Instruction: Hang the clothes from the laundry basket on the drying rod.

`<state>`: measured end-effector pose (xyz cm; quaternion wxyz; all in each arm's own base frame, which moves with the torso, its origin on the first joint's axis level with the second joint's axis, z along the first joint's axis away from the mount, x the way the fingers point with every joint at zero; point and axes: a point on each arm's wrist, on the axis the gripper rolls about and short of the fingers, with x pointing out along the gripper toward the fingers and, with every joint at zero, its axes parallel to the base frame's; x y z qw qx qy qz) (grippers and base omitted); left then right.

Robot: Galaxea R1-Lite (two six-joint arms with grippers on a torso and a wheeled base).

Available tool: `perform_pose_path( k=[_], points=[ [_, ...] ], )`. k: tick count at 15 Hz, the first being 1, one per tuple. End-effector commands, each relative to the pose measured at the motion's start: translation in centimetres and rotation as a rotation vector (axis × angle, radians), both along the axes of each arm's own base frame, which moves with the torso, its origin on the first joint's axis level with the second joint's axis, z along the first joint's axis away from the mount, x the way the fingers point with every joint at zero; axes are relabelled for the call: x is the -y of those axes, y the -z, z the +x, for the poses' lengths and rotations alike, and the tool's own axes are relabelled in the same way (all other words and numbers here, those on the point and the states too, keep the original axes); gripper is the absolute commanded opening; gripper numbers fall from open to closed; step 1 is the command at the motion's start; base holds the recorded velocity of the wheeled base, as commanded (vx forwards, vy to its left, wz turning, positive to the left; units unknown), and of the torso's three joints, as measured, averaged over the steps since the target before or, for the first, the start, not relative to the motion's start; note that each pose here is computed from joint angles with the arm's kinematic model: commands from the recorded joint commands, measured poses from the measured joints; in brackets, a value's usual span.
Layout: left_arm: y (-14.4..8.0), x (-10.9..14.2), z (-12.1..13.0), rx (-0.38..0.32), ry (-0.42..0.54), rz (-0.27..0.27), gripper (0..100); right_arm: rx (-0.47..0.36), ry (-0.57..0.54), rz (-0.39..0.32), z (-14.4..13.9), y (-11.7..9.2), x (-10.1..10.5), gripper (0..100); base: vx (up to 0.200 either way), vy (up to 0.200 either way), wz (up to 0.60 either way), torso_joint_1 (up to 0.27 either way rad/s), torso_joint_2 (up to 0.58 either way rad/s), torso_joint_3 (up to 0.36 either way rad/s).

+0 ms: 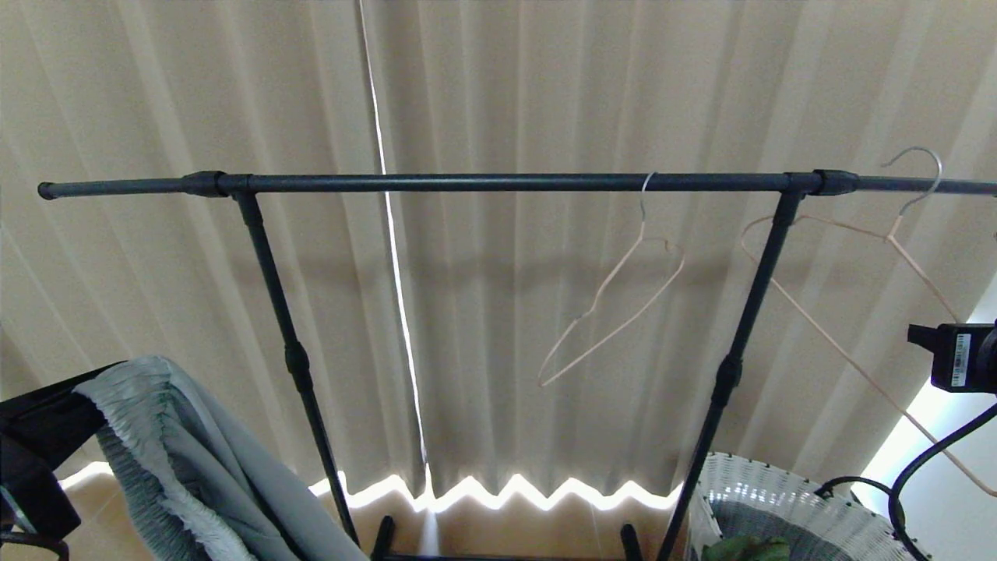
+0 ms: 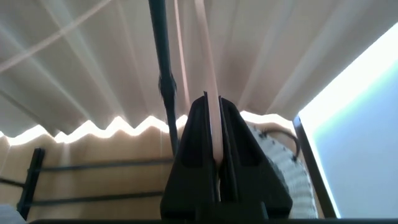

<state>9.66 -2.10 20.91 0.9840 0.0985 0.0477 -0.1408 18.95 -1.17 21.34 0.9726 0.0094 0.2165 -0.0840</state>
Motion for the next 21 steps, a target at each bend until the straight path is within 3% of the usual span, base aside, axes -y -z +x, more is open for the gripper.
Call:
perform_pose_path(
  k=[1, 5, 12, 19, 21],
  points=[
    [0.0, 0.0, 0.0, 0.001, 0.000, 0.000, 0, -0.004, -0.001, -0.001, -0.1, 0.2, 0.0, 0, -0.200, 0.000, 0.00, 0.002, 0.00, 0.002],
    [0.1, 0.0, 0.0, -0.003, 0.000, 0.001, 0, -0.007, -0.001, 0.000, -0.5, 0.4, 0.0, 0, -0.200, 0.000, 0.00, 0.000, 0.00, 0.001],
    [0.0, 0.1, 0.5, -0.014, 0.006, 0.018, 0, 0.027, -0.071, 0.005, -1.7, 0.2, -1.1, 0, 0.000, 0.000, 0.00, 0.000, 0.00, 0.000],
    [-4.3, 1.8, 8.7, -0.033, -0.026, 0.028, 0, 0.090, -0.357, 0.028, -3.5, -0.9, -5.7, 0, 0.000, 0.000, 0.00, 0.000, 0.00, 0.000],
    [-4.8, 2.8, 11.5, -0.051, -0.068, 0.034, 0, 0.102, -0.451, 0.078, -4.0, -1.3, -7.1, 0, 0.000, 0.000, 0.00, 0.000, 0.00, 0.000]
  ],
)
